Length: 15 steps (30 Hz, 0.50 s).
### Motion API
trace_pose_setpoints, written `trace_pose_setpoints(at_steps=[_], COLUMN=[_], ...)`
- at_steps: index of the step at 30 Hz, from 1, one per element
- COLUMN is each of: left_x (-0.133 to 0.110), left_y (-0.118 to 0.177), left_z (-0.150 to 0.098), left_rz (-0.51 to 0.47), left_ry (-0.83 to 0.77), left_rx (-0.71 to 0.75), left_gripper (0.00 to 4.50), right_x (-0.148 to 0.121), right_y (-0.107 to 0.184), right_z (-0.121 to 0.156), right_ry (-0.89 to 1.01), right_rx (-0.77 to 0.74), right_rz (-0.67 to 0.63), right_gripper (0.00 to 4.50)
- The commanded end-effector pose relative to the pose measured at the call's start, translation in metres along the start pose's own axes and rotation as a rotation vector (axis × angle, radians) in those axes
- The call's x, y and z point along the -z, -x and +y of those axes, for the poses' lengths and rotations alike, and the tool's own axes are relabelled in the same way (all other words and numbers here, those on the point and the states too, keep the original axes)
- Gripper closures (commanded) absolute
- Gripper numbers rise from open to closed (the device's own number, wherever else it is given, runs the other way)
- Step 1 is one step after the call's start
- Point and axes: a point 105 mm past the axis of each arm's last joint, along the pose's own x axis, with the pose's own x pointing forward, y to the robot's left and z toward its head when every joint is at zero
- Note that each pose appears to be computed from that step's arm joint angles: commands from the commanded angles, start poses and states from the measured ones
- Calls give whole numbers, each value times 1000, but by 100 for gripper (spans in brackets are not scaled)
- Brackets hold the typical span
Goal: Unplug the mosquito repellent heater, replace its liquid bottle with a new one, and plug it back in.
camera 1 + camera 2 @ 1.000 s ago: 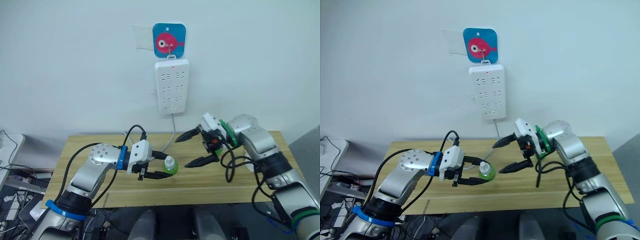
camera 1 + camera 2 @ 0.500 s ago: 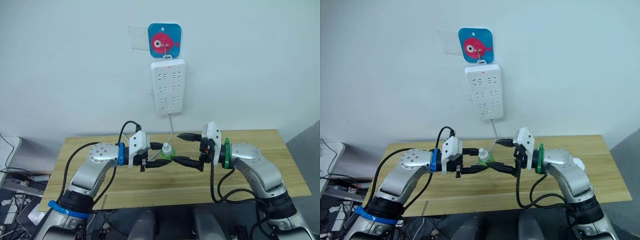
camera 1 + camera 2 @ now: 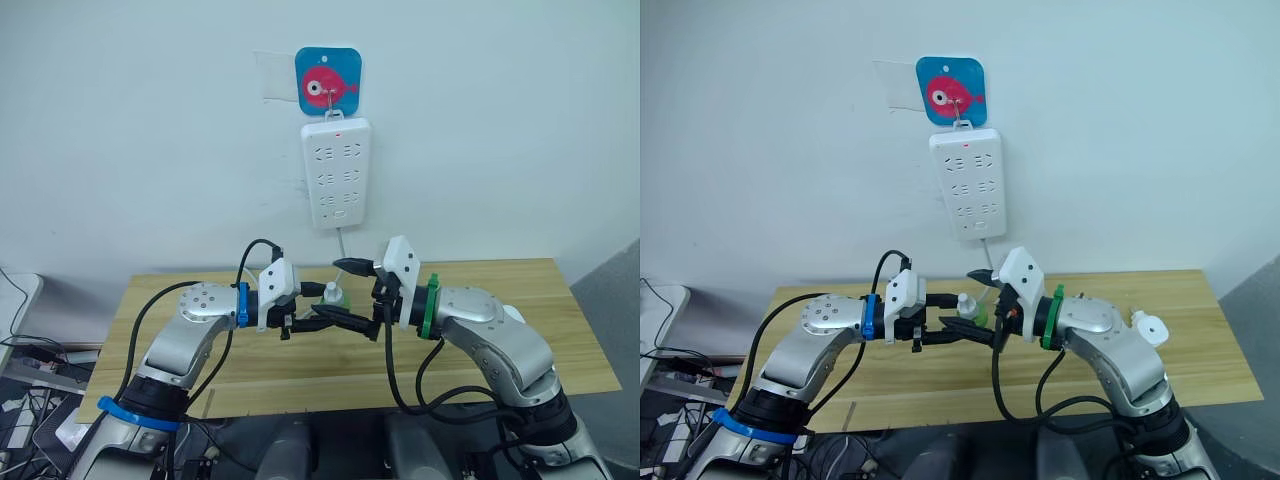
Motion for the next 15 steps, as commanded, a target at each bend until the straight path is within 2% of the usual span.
trace_pose_setpoints(at_steps=[1,3,6,10,13,15], left_x=[-10,-10,-11,-11,-12,-12], left_y=[-2,-2,-2,-2,-3,-3], left_z=[0,0,0,-1,-2,-2], left_rz=[-25,-26,-28,-31,-32,-34], left_ry=[-41,-40,-39,-39,-39,-38], left_rx=[-1,-1,1,2,4,6], left_gripper=[229,229,229,229,229,229], right_x=[-13,-10,-2,4,7,11], right_y=[-3,-3,-4,-4,-3,3], right_z=[9,10,11,12,13,4], right_ry=[26,25,18,16,17,16], right_rx=[-24,-26,-27,-24,-24,-17], right_rz=[-30,-18,15,32,40,53], right_gripper=[3,3,85,237,237,237])
